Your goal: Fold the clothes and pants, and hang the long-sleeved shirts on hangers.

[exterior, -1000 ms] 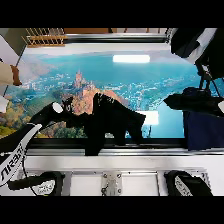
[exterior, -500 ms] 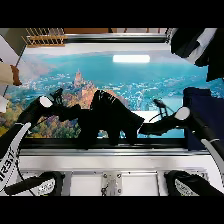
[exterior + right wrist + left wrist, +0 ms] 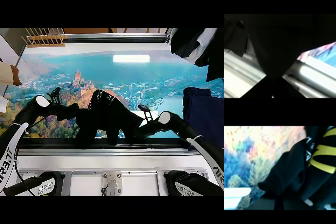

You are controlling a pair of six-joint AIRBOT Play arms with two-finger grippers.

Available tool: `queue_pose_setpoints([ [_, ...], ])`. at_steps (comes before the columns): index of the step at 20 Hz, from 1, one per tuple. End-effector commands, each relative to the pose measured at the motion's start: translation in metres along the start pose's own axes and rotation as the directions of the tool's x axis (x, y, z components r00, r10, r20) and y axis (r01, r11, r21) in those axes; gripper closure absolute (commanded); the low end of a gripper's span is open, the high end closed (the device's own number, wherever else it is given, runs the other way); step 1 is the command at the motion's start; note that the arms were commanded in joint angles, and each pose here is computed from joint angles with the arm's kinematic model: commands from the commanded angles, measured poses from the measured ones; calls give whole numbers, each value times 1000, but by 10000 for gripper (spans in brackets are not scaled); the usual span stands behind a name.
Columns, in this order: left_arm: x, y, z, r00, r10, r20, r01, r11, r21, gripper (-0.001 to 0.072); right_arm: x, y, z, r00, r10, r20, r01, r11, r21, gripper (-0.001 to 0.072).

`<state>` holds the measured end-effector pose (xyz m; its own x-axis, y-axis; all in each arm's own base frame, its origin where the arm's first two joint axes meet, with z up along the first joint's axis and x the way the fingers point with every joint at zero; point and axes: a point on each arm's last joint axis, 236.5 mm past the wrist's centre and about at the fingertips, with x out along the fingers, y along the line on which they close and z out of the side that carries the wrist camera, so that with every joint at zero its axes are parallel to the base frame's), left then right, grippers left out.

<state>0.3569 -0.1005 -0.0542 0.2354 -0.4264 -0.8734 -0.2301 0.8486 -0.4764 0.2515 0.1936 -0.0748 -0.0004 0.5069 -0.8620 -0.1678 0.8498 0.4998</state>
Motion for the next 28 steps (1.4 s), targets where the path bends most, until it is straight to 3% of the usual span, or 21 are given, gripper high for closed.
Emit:
queue_pose_setpoints([
  [1, -62, -21, 38, 992, -49, 118, 39, 996, 79, 700, -86, -32, 38, 977, -170, 130, 184, 978, -101, 699],
  [3, -145, -49, 72, 944, -107, 312, 64, 988, 143, 700, -186, -51, 69, 891, -315, 326, 359, 930, -83, 699],
  [6, -281, -105, 74, 788, -219, 575, 53, 956, 290, 700, -350, -36, 90, 642, -393, 658, 485, 873, 49, 699],
  [8, -354, -138, 47, 667, -298, 683, 23, 924, 381, 700, -435, -13, 80, 455, -404, 793, 525, 841, 128, 699],
  [11, -436, -172, -10, 504, -398, 767, -24, 881, 473, 700, -524, 28, 54, 184, -367, 912, 563, 799, 208, 700],
  [13, -470, -181, -44, 423, -438, 793, -44, 865, 501, 700, -557, 51, 36, 52, -328, 943, 570, 785, 242, 700],
  [15, -491, -187, -77, 362, -471, 804, -49, 852, 521, 700, -574, 66, 22, -26, -298, 954, 562, 785, 260, 699],
  [19, -496, -186, -115, 357, -488, 797, 7, 854, 520, 701, -584, 77, 12, -75, -273, 959, 566, 780, 266, 700],
  [21, -469, -176, -116, 468, -442, 766, 28, 873, 487, 701, -584, 73, 18, -66, -277, 959, 564, 782, 265, 701],
  [23, -421, -147, -103, 655, -304, 692, 25, 924, 382, 700, -575, 67, 34, -22, -273, 962, 548, 801, 240, 701],
  [25, -371, -120, -82, 793, -195, 578, 21, 956, 293, 701, -552, 54, 65, 79, -261, 962, 507, 842, 187, 701],
  [28, -274, -80, -42, 921, -100, 376, 43, 987, 156, 700, -479, 27, 136, 333, -216, 918, 423, 904, 59, 701],
])
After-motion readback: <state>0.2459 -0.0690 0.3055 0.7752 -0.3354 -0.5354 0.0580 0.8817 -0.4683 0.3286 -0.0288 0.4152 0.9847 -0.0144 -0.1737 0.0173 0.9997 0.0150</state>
